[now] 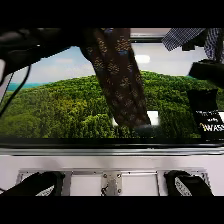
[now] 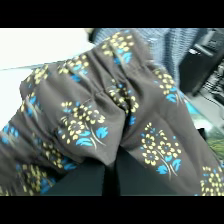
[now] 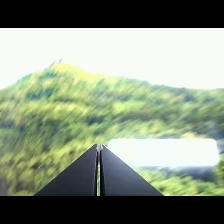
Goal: Fold the clothes and pants, and hang the long-sleeved shirts on hangers.
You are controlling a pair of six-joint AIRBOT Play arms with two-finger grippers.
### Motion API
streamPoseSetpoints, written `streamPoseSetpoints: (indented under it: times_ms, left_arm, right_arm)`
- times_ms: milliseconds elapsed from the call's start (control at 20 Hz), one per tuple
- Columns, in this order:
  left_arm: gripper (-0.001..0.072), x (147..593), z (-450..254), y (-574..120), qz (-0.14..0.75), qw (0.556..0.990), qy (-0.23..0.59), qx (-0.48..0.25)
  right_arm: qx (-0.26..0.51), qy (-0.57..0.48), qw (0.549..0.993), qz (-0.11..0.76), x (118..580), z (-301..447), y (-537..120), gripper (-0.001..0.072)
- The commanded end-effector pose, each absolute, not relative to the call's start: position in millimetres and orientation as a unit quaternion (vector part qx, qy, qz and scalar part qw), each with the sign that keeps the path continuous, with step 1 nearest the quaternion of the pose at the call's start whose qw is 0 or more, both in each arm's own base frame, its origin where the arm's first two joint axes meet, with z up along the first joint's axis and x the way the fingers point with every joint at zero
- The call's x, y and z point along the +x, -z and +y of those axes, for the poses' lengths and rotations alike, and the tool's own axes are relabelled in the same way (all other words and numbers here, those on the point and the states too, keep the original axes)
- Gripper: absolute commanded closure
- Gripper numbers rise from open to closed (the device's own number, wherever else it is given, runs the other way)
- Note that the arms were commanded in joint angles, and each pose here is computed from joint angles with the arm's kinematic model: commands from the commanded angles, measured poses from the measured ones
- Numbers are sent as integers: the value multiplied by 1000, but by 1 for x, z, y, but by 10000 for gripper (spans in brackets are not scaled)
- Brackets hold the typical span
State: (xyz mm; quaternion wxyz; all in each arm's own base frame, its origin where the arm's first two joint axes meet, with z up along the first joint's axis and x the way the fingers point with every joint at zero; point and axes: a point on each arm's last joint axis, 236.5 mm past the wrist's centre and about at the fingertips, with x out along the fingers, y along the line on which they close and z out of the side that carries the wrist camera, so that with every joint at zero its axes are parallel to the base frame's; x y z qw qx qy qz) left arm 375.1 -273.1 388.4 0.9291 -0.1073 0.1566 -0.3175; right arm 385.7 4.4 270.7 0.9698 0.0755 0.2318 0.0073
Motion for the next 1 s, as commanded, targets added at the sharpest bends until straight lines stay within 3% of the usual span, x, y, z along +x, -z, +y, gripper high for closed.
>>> streamPoseSetpoints:
  times_ms: [0,200,350,400,450,500,550,750,950]
  left_arm:
    - [698,405,-299,-345,215,918,304,-138]
    - [698,429,-278,-208,364,893,227,-136]
    - [698,412,-246,-115,459,863,176,-116]
    - [663,405,-234,-91,485,853,160,-111]
    - [289,399,-221,-73,505,844,145,-109]
    - [-9,398,-209,-64,512,841,132,-112]
    - [21,401,-196,-61,512,843,122,-112]
    - [22,427,-149,-68,505,849,90,-125]
    - [22,437,-172,-56,536,815,178,-129]
  right_arm:
    - [75,72,978,182,372,-54,-302,706]
    - [83,92,964,234,371,-69,-273,706]
    - [111,71,956,261,385,-58,-252,705]
    - [125,61,952,271,390,-53,-244,705]
    - [141,50,948,281,396,-47,-236,705]
    - [157,39,942,294,401,-40,-227,705]
    - [167,33,936,309,404,-36,-217,703]
    - [173,14,904,390,405,-19,-171,698]
    - [155,-29,882,443,408,22,-139,698]
